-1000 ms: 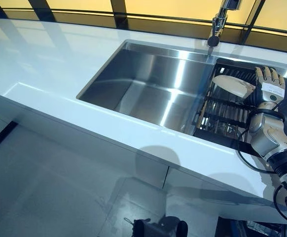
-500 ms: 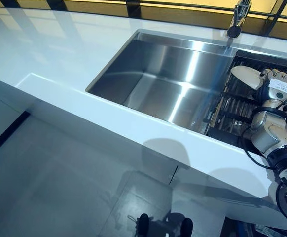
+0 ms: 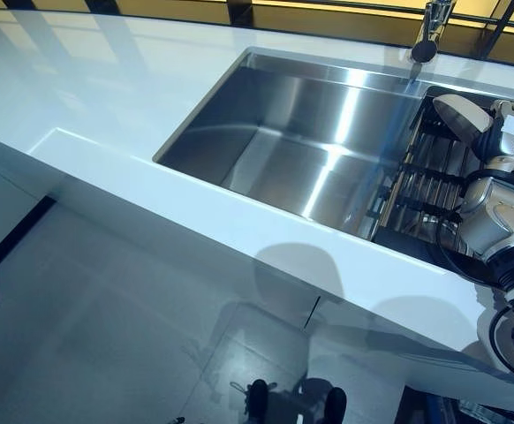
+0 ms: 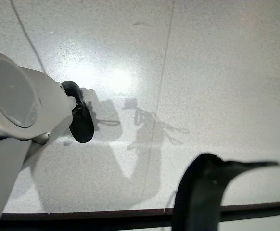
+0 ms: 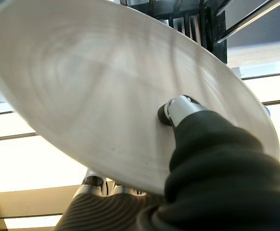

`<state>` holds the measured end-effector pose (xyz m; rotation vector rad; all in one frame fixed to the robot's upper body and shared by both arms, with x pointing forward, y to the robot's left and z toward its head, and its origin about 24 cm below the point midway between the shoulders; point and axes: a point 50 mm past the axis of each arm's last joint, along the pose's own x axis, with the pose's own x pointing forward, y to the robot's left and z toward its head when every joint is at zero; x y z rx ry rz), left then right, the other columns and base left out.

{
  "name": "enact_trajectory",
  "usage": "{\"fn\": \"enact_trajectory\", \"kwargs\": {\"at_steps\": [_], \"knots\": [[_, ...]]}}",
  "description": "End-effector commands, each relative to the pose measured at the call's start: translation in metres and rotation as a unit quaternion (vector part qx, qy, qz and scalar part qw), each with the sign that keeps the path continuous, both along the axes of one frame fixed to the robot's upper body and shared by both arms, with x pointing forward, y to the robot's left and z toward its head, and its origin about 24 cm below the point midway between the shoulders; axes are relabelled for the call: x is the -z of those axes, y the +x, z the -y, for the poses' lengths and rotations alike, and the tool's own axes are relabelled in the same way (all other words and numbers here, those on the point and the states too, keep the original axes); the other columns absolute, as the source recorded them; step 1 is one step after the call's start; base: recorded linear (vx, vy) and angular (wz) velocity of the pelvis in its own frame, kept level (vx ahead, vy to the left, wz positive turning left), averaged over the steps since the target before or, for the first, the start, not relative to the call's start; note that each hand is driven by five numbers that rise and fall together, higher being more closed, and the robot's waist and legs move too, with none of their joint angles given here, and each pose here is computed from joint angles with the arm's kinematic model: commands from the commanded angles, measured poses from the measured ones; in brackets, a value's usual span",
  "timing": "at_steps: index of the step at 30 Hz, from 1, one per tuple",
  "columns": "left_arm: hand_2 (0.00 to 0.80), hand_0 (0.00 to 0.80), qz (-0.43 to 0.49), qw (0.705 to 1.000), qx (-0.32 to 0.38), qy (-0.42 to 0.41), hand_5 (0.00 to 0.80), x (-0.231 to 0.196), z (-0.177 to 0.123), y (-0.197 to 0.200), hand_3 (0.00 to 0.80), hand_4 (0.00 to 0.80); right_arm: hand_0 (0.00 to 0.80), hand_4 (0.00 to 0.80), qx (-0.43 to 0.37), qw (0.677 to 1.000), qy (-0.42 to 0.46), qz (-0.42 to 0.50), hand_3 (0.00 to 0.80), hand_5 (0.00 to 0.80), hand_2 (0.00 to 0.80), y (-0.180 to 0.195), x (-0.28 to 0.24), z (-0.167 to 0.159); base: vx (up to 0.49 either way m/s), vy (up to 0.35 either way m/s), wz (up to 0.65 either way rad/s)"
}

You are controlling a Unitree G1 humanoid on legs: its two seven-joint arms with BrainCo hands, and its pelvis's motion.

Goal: Take plates into dishwasher

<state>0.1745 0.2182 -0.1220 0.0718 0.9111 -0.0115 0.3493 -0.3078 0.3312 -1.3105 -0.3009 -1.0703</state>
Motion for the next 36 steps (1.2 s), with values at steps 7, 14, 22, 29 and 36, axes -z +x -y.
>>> {"fn": "enact_trajectory", "kwargs": {"at_steps": [7,14,22,29,36], "knots": [[0.000,0.000,-0.021,1.000,0.015,0.017,0.000,0.006,-0.007,-0.018,0.000,0.000,0.800,0.800,0.005,0.999,-0.034,0.027,0.800,0.800,0.800,-0.013,-0.029,0.008,0.000,0.000,0.00],[0.000,0.000,-0.044,0.998,-0.010,0.032,0.000,0.010,-0.015,-0.029,0.000,0.000,0.800,0.800,0.001,0.997,-0.038,0.062,0.800,0.800,0.800,-0.028,-0.044,0.011,0.019,-0.011,0.00],[0.000,0.000,-0.071,0.996,-0.006,0.053,0.000,0.014,-0.021,-0.040,0.000,0.000,0.800,0.800,-0.025,0.998,-0.024,0.047,0.800,0.800,0.800,-0.040,-0.050,0.017,0.063,-0.014,-0.07],[0.000,0.000,-0.094,0.993,-0.003,0.065,0.000,0.020,-0.025,-0.050,0.000,0.000,0.800,0.800,-0.102,0.989,0.105,0.006,0.800,0.800,0.800,-0.034,-0.025,0.024,0.085,-0.016,-0.09],[0.000,0.000,-0.118,0.990,-0.007,0.082,0.000,0.023,-0.034,-0.057,0.000,0.000,0.800,0.800,-0.141,0.960,0.237,-0.045,0.800,0.800,0.800,-0.028,-0.002,0.038,0.063,-0.024,-0.14]]}}
